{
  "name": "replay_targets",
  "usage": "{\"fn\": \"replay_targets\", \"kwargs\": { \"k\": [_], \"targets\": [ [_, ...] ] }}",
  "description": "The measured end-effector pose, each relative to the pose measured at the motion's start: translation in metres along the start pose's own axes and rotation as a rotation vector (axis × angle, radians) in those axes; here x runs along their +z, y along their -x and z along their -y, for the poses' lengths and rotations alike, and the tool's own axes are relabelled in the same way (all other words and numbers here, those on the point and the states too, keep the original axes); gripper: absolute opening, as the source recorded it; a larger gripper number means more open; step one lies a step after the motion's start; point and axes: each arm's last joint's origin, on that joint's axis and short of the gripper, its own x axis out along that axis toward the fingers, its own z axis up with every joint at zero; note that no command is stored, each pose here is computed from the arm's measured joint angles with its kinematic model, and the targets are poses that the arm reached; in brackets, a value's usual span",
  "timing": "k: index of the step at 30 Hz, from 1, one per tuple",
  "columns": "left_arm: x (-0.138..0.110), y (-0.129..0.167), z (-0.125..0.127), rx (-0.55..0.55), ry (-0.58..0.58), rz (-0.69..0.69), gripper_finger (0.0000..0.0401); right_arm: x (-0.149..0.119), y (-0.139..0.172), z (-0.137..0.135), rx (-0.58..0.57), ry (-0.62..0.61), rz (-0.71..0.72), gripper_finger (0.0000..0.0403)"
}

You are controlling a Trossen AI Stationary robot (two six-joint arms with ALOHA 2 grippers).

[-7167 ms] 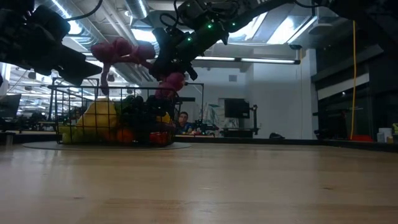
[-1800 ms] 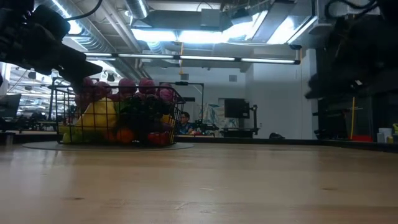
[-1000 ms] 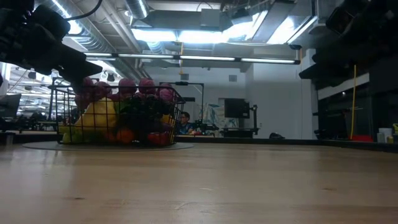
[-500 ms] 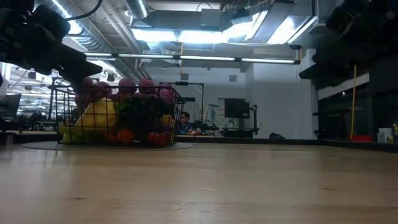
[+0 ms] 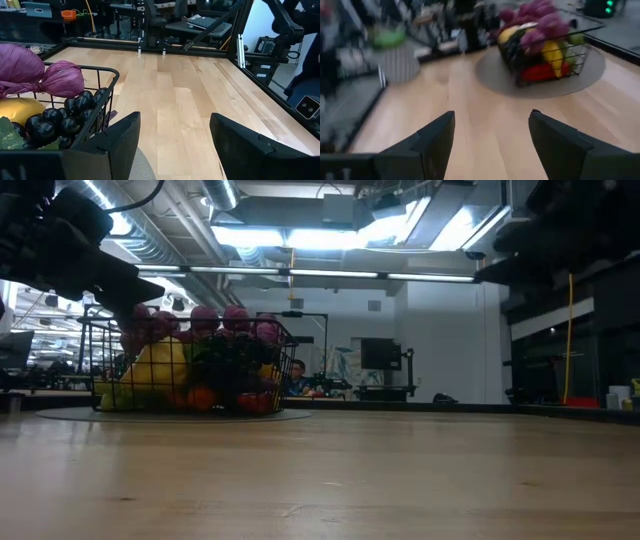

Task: Build produce basket
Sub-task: Return to Home Position

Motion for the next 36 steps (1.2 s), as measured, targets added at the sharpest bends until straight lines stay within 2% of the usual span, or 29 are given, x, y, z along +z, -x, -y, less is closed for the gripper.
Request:
{"fn": "replay_targets", "kwargs": {
  "k": [2, 6, 12, 15, 18, 23, 26, 31, 36],
  "targets": [
    [0.000, 0.000, 0.000, 0.000, 0.000, 0.000, 0.0235, 0.006, 0.004, 0.006, -0.027, -0.049, 0.042, 0.0255],
    [0.000, 0.000, 0.000, 0.000, 0.000, 0.000, 0.0235, 0.014, 0.012, 0.022, -0.065, -0.046, 0.122, 0.0255],
    [0.000, 0.000, 0.000, 0.000, 0.000, 0.000, 0.0235, -0.005, 0.021, 0.045, 0.091, -0.046, 0.236, 0.0255],
    [0.000, 0.000, 0.000, 0.000, 0.000, 0.000, 0.0235, -0.019, 0.024, 0.055, 0.108, -0.045, 0.285, 0.0255],
    [0.000, 0.000, 0.000, 0.000, 0.000, 0.000, 0.0235, -0.016, 0.027, 0.059, 0.118, -0.032, 0.291, 0.0255],
    [0.000, 0.000, 0.000, 0.000, 0.000, 0.000, 0.0235, -0.010, 0.036, 0.062, 0.157, 0.059, 0.369, 0.0255],
    [0.000, 0.000, 0.000, 0.000, 0.000, 0.000, 0.0235, -0.014, 0.041, 0.063, 0.144, 0.083, 0.358, 0.0255],
    [0.000, 0.000, 0.000, 0.000, 0.000, 0.000, 0.0235, -0.026, 0.040, 0.062, 0.154, 0.110, 0.251, 0.0255],
    [0.000, 0.000, 0.000, 0.000, 0.000, 0.001, 0.0235, -0.028, 0.040, 0.052, 0.237, 0.182, 0.245, 0.0255]
  ]
}}
